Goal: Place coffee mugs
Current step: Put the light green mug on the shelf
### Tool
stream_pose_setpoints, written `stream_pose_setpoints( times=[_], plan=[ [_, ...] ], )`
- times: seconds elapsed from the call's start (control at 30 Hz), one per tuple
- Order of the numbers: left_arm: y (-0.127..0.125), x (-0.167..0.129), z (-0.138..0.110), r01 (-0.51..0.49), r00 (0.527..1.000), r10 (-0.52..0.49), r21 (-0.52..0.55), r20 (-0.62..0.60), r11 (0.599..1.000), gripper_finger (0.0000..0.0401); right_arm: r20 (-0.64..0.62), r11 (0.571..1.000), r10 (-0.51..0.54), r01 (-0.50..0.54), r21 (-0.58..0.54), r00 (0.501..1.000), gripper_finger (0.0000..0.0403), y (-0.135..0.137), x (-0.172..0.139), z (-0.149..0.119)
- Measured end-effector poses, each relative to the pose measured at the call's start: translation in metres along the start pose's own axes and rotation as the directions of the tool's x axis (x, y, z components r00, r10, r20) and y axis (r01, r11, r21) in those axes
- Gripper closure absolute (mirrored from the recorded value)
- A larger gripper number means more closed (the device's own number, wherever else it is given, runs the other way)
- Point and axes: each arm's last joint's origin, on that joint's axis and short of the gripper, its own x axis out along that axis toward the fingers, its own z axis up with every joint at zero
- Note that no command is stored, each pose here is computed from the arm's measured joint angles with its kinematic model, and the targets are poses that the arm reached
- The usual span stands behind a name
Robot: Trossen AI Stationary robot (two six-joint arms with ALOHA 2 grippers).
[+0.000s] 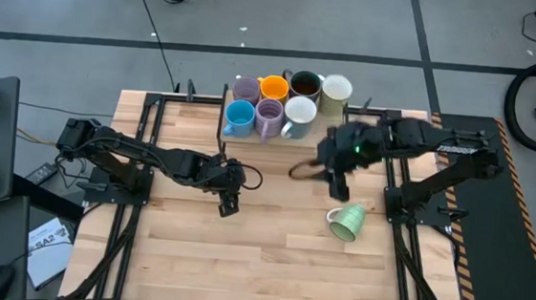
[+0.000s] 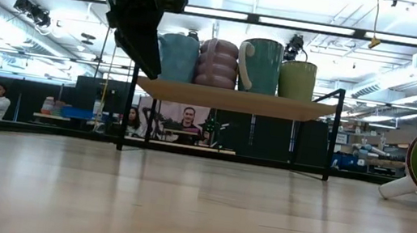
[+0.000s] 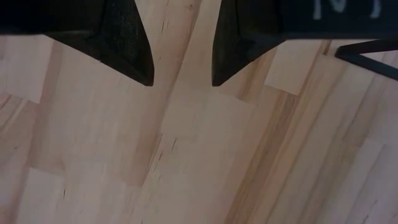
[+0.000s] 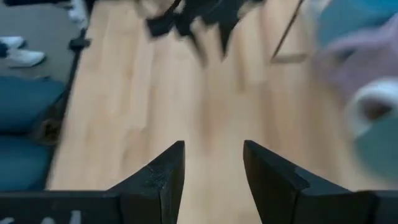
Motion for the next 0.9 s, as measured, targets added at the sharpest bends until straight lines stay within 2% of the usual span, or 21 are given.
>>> stream_pose_setpoints(
  times=[0.1,0.37,0.5,0.7,0.9],
  plan=[
    [0.000,0.000,0.000,0.000,1.000,0.000,0.000,0.000,1.000,0.0232,-0.070,0.997,0.041,-0.037,0.069,0.997,0.0234,0.018,0.004,-0.008],
    [0.000,0.000,0.001,0.005,1.000,-0.005,-0.003,0.012,1.000,0.0232,-0.204,0.987,0.081,-0.049,0.156,0.976,0.0234,0.058,0.020,-0.034],
    [-0.001,0.000,0.001,0.008,1.000,-0.008,-0.002,0.016,1.000,0.0232,-0.290,0.972,0.037,0.033,0.233,0.956,0.0234,0.069,0.026,-0.052],
    [-0.004,-0.001,0.000,0.014,1.000,-0.014,0.005,0.018,1.000,0.0232,-0.418,0.914,-0.016,0.183,0.363,0.908,0.0235,0.076,0.035,-0.079],
    [-0.004,-0.001,0.001,0.015,1.000,-0.015,0.006,0.020,1.000,0.0232,-0.513,0.870,-0.055,0.293,0.397,0.857,0.0235,0.080,0.048,-0.105]
  ],
)
